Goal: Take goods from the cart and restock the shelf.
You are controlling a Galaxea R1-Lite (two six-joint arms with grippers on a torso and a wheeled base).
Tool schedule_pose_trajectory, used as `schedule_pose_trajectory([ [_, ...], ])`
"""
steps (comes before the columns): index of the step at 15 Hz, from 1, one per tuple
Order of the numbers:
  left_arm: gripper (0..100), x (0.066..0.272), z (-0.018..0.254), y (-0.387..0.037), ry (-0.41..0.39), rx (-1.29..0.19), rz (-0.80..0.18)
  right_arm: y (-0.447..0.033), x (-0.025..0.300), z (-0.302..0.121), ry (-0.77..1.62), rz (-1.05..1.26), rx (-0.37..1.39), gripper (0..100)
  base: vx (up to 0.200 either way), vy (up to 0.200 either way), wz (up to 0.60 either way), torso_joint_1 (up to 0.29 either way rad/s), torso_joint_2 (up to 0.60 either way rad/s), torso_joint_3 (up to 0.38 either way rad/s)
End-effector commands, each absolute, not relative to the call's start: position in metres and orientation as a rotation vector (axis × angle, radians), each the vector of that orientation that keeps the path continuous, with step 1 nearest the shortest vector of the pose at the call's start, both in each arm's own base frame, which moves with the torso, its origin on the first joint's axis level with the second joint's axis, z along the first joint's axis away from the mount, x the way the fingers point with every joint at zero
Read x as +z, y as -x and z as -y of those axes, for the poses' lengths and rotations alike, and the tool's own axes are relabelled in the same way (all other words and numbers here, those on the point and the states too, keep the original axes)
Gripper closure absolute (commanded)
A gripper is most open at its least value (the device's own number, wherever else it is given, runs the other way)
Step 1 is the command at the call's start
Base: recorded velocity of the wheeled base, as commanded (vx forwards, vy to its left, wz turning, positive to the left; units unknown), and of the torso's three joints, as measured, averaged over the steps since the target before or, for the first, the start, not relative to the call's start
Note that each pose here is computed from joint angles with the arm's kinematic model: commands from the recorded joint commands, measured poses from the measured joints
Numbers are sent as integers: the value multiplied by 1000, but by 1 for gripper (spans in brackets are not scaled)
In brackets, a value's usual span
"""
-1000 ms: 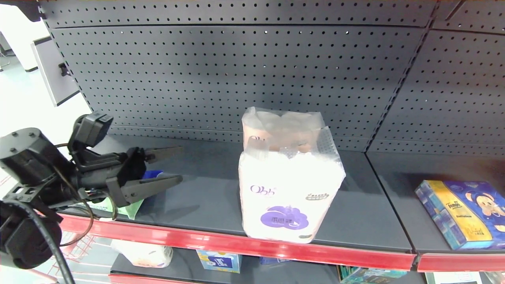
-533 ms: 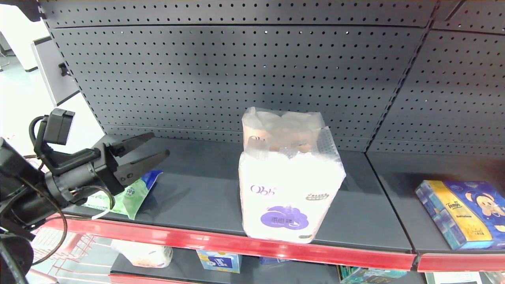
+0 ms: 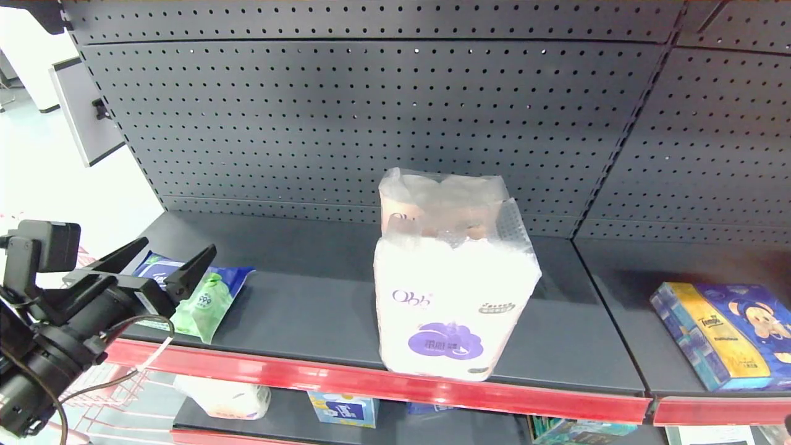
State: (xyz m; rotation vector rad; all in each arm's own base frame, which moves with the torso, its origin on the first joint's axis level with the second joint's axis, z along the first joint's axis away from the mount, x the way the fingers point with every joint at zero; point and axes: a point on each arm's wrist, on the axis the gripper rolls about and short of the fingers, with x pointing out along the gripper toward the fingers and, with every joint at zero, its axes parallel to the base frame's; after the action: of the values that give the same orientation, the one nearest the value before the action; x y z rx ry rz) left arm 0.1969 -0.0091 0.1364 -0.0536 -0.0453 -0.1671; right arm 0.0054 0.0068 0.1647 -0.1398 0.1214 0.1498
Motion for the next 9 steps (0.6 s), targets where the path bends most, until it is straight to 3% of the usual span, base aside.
schedule_pose_trajectory([
  [1, 0, 136, 9, -189, 49, -148, 38, -43, 179, 2, 145, -275, 136, 0, 0, 0, 0, 0, 0, 0],
  [3, 0, 138, 9, -185, 47, -153, 35, -66, 194, 8, 132, -321, 123, 0, 0, 0, 0, 0, 0, 0],
  [7, 0, 147, 10, -156, 53, -158, -130, -98, 206, 6, 135, -370, 195, 0, 0, 0, 0, 0, 0, 0],
  [9, 0, 172, 8, -117, 60, -163, -268, -106, 198, -2, 159, -428, 239, 0, 0, 0, 0, 0, 0, 0],
])
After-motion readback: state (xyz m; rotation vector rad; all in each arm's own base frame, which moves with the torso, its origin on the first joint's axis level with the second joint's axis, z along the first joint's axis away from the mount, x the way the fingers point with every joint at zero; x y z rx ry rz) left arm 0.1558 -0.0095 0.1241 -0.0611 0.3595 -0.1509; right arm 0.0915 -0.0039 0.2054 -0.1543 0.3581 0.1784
